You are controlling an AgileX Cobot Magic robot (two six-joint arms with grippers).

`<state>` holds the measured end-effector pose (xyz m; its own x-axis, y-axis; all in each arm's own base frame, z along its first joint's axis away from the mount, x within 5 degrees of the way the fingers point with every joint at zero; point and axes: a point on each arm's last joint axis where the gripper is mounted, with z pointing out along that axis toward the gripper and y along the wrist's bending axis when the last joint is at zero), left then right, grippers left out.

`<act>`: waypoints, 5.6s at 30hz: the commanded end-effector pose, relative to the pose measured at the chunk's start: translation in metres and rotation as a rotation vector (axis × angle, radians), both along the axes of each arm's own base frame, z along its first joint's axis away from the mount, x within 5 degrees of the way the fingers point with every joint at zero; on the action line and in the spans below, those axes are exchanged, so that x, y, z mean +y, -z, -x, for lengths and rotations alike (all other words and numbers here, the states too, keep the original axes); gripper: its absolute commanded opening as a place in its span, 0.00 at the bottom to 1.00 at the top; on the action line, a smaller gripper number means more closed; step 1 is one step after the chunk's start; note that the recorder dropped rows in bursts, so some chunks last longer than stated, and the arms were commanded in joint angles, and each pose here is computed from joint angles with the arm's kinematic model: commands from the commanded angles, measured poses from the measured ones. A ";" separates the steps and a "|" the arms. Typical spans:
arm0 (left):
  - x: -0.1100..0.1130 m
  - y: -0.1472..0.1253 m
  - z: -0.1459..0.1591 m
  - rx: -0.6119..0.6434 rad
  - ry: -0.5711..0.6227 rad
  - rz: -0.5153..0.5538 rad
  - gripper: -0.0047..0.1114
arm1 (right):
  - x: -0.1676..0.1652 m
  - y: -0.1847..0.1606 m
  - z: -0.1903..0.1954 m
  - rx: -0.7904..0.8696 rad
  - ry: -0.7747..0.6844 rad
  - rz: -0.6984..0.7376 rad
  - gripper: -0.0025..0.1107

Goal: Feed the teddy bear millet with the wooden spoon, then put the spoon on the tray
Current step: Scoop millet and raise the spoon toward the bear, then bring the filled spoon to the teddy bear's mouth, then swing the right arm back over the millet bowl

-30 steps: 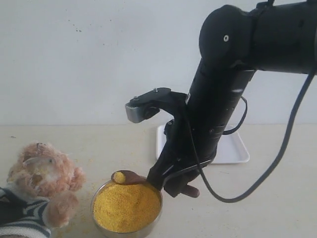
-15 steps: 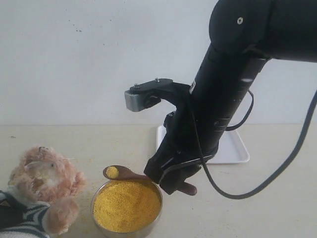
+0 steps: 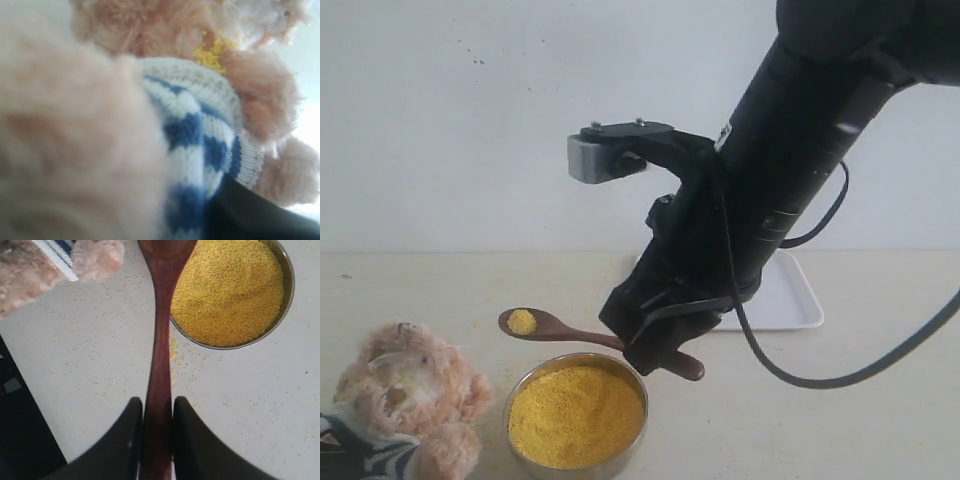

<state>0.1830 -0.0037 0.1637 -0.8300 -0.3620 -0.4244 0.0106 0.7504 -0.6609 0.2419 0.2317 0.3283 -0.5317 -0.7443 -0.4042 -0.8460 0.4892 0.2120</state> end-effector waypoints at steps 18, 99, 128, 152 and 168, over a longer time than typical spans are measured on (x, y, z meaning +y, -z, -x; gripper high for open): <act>-0.005 -0.004 0.002 -0.008 0.029 0.067 0.07 | 0.056 -0.010 0.040 -0.233 -0.187 -0.111 0.02; -0.005 -0.004 0.001 -0.001 0.013 0.076 0.07 | 0.138 0.049 0.087 -1.056 -0.288 0.527 0.02; -0.004 -0.004 0.001 -0.001 0.005 0.073 0.07 | 0.136 0.040 0.109 -1.123 -0.195 0.591 0.02; -0.003 -0.014 -0.010 -0.095 -0.106 0.178 0.07 | 0.020 0.028 -0.002 -0.401 -0.083 0.531 0.02; 0.007 -0.011 -0.015 -0.098 -0.218 0.118 0.07 | 0.049 0.085 -0.030 -0.458 -0.170 0.580 0.02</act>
